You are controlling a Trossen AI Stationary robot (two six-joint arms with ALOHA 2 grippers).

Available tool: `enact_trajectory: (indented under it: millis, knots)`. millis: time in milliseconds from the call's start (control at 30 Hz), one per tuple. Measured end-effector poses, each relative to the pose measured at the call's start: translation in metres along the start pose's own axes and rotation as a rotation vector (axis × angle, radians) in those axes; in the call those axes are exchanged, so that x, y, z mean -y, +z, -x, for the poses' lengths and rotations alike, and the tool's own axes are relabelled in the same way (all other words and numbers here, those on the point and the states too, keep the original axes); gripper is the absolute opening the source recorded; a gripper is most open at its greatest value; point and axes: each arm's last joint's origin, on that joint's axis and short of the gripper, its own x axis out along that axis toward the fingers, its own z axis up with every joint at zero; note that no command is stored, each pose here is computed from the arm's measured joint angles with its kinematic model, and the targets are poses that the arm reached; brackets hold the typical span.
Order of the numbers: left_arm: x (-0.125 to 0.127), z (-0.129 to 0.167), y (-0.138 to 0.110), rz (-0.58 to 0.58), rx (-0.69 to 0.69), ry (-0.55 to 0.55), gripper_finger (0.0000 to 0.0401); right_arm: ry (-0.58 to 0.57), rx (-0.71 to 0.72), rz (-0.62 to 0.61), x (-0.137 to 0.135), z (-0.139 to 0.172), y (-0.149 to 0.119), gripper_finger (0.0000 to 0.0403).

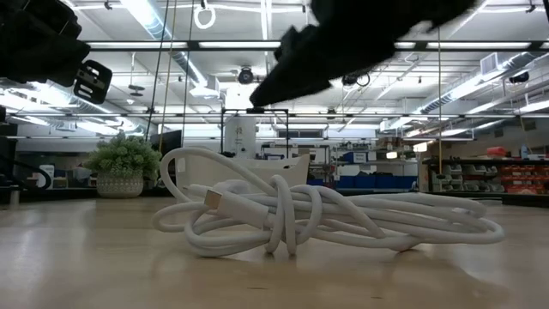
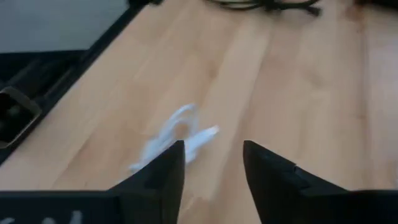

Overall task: Pick and place USB-C Cables
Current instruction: Put the white cable charger into the white bin

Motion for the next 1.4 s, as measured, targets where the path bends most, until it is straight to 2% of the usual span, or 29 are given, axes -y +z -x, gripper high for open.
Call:
enact_trajectory:
  millis: [233,433,600,733,833,967,1167,1400]
  knots:
    - [0.000,0.000,0.000,0.000,0.000,0.000,0.0025,-0.081,-0.057,0.031,-0.034,-0.007,-0.019,0.0253]
    - [0.000,0.000,-0.001,0.001,-0.005,0.001,0.0025,-0.079,-0.093,0.046,-0.050,-0.036,-0.018,0.0312]
    - [-0.001,-0.002,-0.001,0.003,-0.017,0.003,0.0025,-0.089,-0.123,-0.029,-0.052,-0.048,-0.014,0.0339]
    - [-0.001,-0.003,-0.002,0.005,-0.025,0.004,0.0025,-0.153,-0.188,-0.056,-0.051,-0.050,-0.021,0.0342]
    - [-0.001,-0.003,-0.002,0.005,-0.024,0.004,0.0025,-0.167,-0.210,-0.049,-0.050,-0.049,-0.023,0.0331]
    - [-0.001,-0.003,-0.002,0.005,-0.023,0.004,0.0025,-0.133,-0.224,-0.049,-0.051,-0.049,-0.024,0.0297]
    - [-0.001,-0.003,-0.002,0.005,-0.024,0.004,0.0025,-0.133,-0.262,-0.050,-0.045,-0.049,-0.028,0.0208]
    - [-0.001,-0.003,-0.002,0.005,-0.024,0.004,0.0025,-0.138,-0.286,0.018,-0.036,-0.049,-0.029,0.0106]
